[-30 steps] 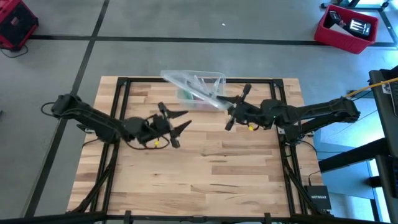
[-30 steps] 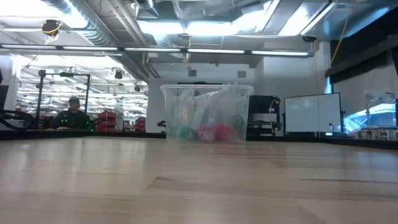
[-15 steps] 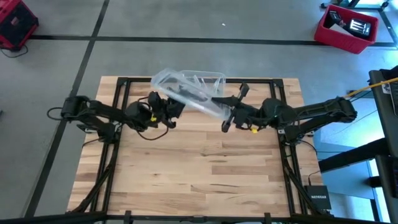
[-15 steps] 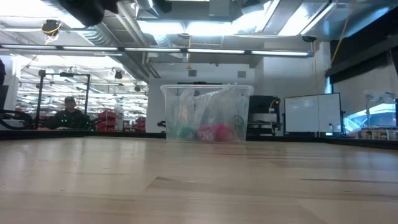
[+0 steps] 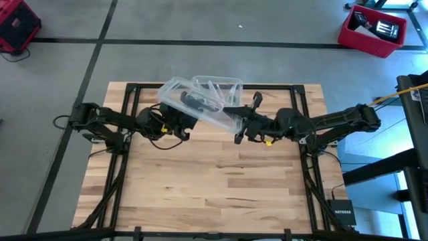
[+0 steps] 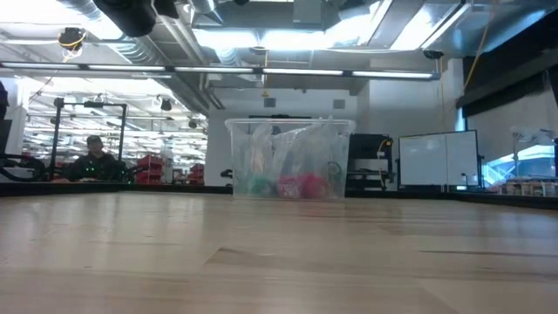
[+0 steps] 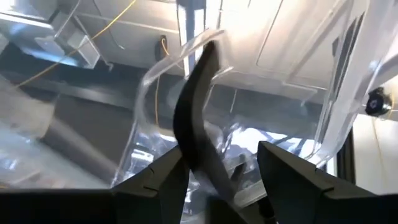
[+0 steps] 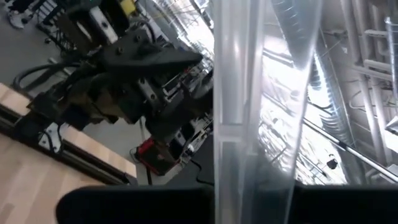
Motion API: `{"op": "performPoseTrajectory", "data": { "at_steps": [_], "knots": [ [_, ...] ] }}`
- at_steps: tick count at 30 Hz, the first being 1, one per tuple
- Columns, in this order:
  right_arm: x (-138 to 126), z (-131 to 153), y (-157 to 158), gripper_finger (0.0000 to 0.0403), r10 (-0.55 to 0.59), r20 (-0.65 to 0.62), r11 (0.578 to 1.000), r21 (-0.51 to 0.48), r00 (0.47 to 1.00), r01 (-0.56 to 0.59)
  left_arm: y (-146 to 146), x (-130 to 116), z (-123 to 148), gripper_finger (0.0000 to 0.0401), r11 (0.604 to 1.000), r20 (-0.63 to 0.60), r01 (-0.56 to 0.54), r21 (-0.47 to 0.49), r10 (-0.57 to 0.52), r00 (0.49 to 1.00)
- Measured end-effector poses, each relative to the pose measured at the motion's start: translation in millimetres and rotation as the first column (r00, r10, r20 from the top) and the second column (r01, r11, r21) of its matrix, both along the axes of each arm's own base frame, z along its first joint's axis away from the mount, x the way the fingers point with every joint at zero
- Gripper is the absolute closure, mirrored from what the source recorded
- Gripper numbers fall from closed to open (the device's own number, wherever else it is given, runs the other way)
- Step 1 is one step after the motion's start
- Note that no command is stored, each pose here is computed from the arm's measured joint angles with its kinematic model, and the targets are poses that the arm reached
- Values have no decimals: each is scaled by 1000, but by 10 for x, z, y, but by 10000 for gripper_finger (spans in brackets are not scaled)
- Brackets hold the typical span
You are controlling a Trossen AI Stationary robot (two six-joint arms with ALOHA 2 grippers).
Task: Roll bandage
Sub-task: Close the transparent bin
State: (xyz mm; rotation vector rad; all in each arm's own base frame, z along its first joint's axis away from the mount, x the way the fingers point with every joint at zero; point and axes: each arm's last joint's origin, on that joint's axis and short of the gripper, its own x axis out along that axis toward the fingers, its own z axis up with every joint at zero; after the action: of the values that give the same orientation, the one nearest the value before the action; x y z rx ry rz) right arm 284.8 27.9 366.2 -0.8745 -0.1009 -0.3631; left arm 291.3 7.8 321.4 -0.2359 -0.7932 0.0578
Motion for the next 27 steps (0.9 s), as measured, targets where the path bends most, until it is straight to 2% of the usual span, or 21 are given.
{"op": "performPoseTrajectory", "data": {
  "at_steps": [9,11,14,17,18,23,27],
  "knots": [
    [17,-41,-7,387,-30,-34,1000,4,999,31,-14,-12,14,225,999,19,33,26,-33,999],
    [17,-41,-7,387,-35,-35,999,5,999,35,-13,-10,12,243,999,16,28,28,-29,999],
    [16,-39,-6,382,-32,-34,999,7,999,32,-14,-8,9,297,999,10,16,40,-17,1000],
    [20,-60,-11,345,-43,-54,999,10,998,44,-20,-6,9,369,998,6,7,59,-7,1000],
    [20,-65,-13,331,-50,-58,999,14,997,51,-28,-10,12,380,998,10,2,67,-3,1000],
    [5,-93,-55,271,-189,-65,973,124,980,196,-59,-40,50,371,998,21,17,61,-18,1000],
    [-12,-189,-81,237,-273,-158,943,148,949,296,-97,-120,153,382,997,-11,16,75,-15,1000]
  ]
}}
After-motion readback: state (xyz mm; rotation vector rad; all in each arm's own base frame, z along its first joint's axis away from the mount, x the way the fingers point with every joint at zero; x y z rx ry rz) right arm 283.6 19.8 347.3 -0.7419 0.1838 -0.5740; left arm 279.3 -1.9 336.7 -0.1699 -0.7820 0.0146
